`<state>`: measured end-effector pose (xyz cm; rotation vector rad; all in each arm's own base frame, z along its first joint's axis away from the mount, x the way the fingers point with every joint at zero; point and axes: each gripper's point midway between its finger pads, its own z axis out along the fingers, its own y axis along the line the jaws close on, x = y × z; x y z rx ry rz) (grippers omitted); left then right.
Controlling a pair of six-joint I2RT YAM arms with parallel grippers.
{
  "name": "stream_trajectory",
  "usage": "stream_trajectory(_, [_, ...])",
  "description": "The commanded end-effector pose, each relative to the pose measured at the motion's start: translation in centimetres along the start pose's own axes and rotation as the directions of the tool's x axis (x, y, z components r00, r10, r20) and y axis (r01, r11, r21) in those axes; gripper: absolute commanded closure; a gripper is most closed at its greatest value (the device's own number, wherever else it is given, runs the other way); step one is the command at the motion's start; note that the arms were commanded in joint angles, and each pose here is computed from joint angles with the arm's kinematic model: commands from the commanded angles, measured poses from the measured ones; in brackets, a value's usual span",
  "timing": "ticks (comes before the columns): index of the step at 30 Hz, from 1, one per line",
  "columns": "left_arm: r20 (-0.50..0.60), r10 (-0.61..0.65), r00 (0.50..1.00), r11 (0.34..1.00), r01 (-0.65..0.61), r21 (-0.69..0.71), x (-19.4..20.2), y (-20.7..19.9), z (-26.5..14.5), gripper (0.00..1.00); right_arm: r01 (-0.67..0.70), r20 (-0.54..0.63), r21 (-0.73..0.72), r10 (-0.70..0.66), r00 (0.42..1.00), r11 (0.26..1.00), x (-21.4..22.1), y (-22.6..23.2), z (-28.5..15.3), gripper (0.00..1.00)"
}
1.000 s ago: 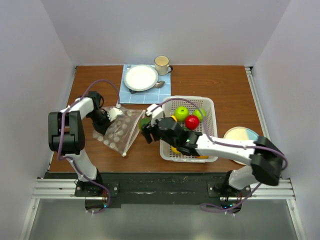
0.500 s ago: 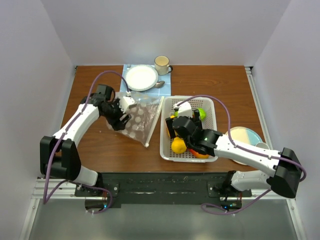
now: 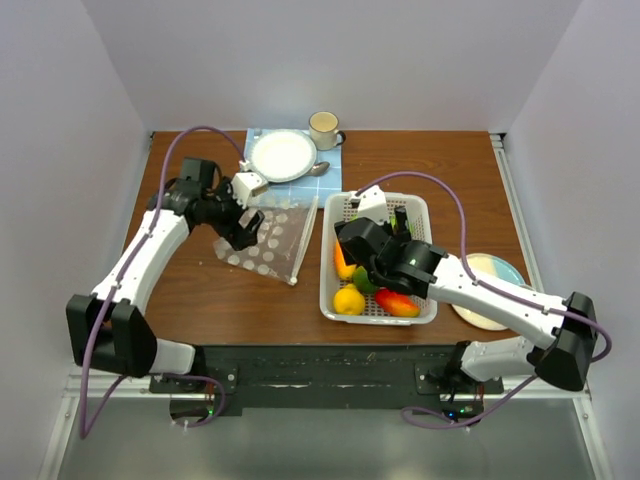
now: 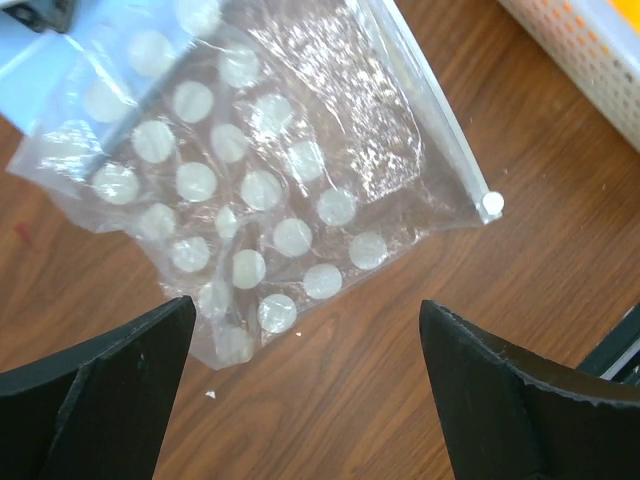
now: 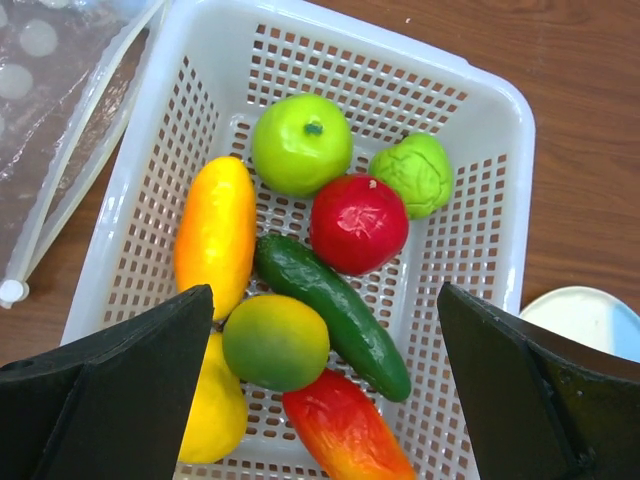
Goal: Open the zip-top bag and remove the fake food
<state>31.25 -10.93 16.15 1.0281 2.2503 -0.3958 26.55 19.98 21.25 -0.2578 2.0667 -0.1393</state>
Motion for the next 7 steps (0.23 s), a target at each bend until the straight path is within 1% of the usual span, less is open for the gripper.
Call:
stream_trajectory(1, [0.142, -0.038, 0.989, 0.992, 0.055, -0.112, -4.5, 1.9, -2.3, 0.0, -0.031, 0.051, 0.049, 0.028, 0.998, 0.998, -2.2, -2.1, -1.3, 0.02])
stream_trajectory(2, [0.166, -0.037, 0.985, 0.992, 0.056, -0.113, -5.6, 2.1, -2.7, 0.0, -0.044, 0.068, 0.029, 0.042, 0.997, 0.999, -2.7, -1.9, -1.5, 0.01])
stream_trajectory(4, [0.188, -0.07, 0.98, 0.991, 0.089, -0.095, -6.6, 2.3, -2.4, 0.0, -0.044, 0.091, 0.013, 0.043, 0.995, 0.999, -3.7, -2.2, -2.1, 0.02])
stream_trajectory(7, [0.24, -0.09, 0.967, 0.99, 0.114, -0.085, -8.3, 2.9, -2.2, 0.0, -0.047, 0.101, 0.02, 0.045, 0.994, 0.999, -4.8, -2.8, -2.9, 0.01])
